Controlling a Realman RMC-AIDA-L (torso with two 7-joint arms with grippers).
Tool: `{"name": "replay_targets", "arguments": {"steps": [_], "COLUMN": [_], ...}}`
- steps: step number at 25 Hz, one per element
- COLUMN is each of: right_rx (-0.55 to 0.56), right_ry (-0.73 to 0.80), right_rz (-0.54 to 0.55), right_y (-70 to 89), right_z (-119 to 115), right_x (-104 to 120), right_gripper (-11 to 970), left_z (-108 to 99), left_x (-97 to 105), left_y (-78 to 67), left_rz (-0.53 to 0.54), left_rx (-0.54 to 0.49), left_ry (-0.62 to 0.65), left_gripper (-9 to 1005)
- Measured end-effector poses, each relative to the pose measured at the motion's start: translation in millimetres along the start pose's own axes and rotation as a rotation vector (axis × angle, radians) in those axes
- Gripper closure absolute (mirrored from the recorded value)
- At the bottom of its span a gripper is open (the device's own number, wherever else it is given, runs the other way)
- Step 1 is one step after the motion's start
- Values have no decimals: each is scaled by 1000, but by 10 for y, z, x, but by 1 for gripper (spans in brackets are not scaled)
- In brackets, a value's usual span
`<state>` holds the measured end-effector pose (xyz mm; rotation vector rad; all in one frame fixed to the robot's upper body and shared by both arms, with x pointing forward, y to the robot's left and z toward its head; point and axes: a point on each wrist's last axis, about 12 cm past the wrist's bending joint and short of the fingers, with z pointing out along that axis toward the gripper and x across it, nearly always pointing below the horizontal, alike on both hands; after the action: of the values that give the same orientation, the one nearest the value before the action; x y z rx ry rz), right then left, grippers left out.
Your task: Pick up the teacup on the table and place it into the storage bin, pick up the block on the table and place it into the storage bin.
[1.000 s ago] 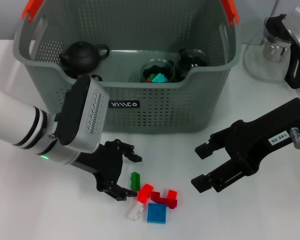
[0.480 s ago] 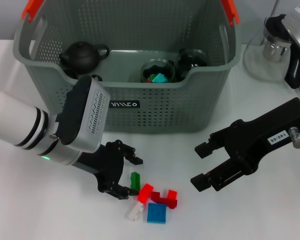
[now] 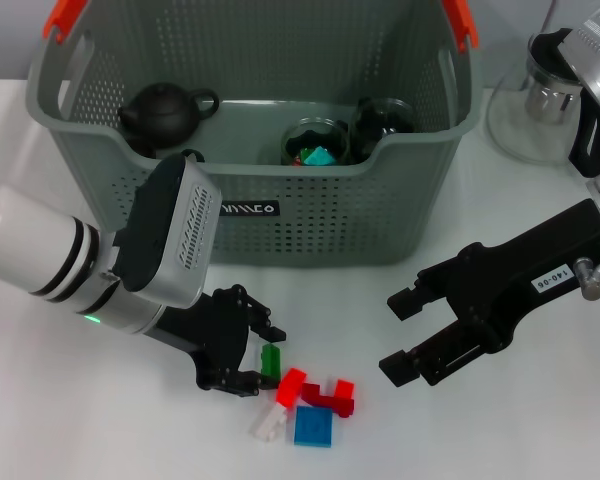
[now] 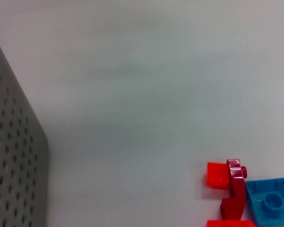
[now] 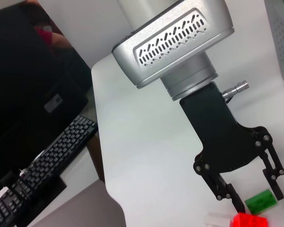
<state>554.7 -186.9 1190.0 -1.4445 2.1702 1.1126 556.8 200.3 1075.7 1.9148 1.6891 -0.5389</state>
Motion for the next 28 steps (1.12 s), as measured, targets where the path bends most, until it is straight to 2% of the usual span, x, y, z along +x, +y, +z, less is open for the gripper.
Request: {"name": "replay_targets", "arguments": {"steps": [3,14,28], "right_rx": [-1,2,4], "right_ry": [-1,-5,-5], "right_rz": [1,2,-10], "right_y": [-5,-18,-22], "right_z": [6,12,7], "right_x": [4,2,5], "right_gripper": [20,21,21], "left_z": [4,25,-22], "left_x": [-2,-3,-19], "left_y": [-4,-2,68], "left_rz": [-1,-2,-54], "left_rx": [3,5,32], "left_ry": [0,3,11], "left_gripper": [472,471,573]}}
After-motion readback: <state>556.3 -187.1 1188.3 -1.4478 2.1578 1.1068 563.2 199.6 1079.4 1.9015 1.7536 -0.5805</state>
